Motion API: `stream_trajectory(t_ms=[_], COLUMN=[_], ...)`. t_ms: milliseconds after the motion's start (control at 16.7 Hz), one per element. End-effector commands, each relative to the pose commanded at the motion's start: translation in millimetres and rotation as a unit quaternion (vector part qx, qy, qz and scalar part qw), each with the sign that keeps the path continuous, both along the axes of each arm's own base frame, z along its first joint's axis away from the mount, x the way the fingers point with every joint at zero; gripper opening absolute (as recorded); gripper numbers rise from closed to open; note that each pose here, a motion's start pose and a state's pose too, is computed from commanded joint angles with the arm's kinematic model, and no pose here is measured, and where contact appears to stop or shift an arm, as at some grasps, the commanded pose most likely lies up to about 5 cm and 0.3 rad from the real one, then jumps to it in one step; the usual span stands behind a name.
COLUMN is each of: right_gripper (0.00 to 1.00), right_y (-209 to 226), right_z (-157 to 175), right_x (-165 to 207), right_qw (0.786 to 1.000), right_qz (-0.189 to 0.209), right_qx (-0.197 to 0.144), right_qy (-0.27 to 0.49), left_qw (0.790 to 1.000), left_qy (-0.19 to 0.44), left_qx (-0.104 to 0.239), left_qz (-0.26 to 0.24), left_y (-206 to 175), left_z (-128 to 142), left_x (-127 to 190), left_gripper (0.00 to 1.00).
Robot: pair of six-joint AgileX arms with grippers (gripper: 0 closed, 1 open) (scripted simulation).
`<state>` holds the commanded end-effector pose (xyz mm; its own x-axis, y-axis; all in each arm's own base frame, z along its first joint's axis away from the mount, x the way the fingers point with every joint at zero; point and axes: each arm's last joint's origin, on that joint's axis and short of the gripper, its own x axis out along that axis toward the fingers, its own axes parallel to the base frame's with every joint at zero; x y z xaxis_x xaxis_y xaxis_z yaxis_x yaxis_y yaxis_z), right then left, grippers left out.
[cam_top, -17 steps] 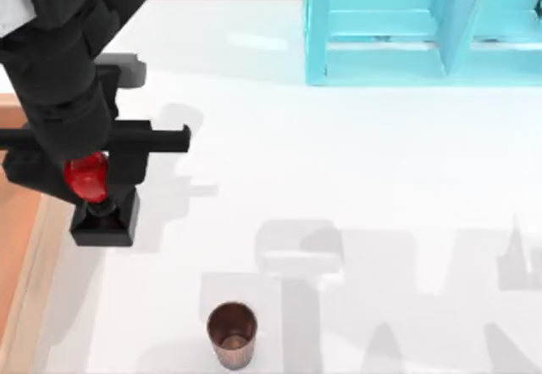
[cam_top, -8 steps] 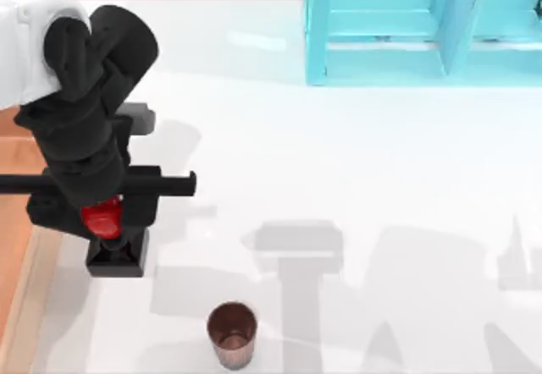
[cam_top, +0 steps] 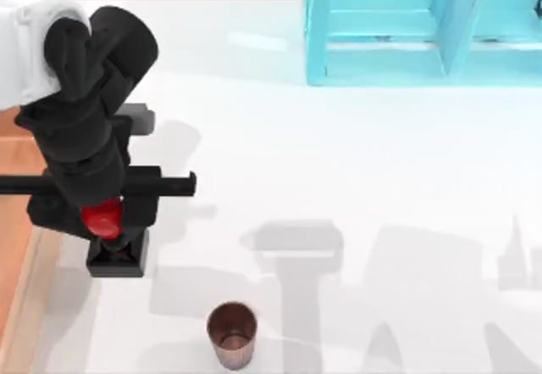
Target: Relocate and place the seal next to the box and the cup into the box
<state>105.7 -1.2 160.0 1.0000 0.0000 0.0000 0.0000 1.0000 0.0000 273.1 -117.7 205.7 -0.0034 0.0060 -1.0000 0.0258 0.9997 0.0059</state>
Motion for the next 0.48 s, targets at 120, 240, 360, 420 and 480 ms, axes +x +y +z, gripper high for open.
stream_trajectory(t_ms=[120,240,360,420,480], right_gripper=[1.0,1.0,1.0,1.0,1.0], right_y=[0.0,0.0,0.0,0.0,0.0], right_z=[0.0,0.0,0.0,0.0,0.0], right_x=[0.0,0.0,0.0,0.0,0.0], right_qw=[1.0,1.0,1.0,1.0,1.0], right_qz=[0.0,0.0,0.0,0.0,0.0], right_qx=[0.0,0.0,0.0,0.0,0.0], right_qy=[0.0,0.0,0.0,0.0,0.0], left_qw=[1.0,1.0,1.0,1.0,1.0], left_qy=[0.0,0.0,0.0,0.0,0.0], left_qx=[0.0,0.0,0.0,0.0,0.0], left_qz=[0.0,0.0,0.0,0.0,0.0], left_y=[0.0,0.0,0.0,0.0,0.0], left_z=[0.0,0.0,0.0,0.0,0.0], left_x=[0.0,0.0,0.0,0.0,0.0], left_gripper=[0.45,0.6,0.75,0.83,0.9])
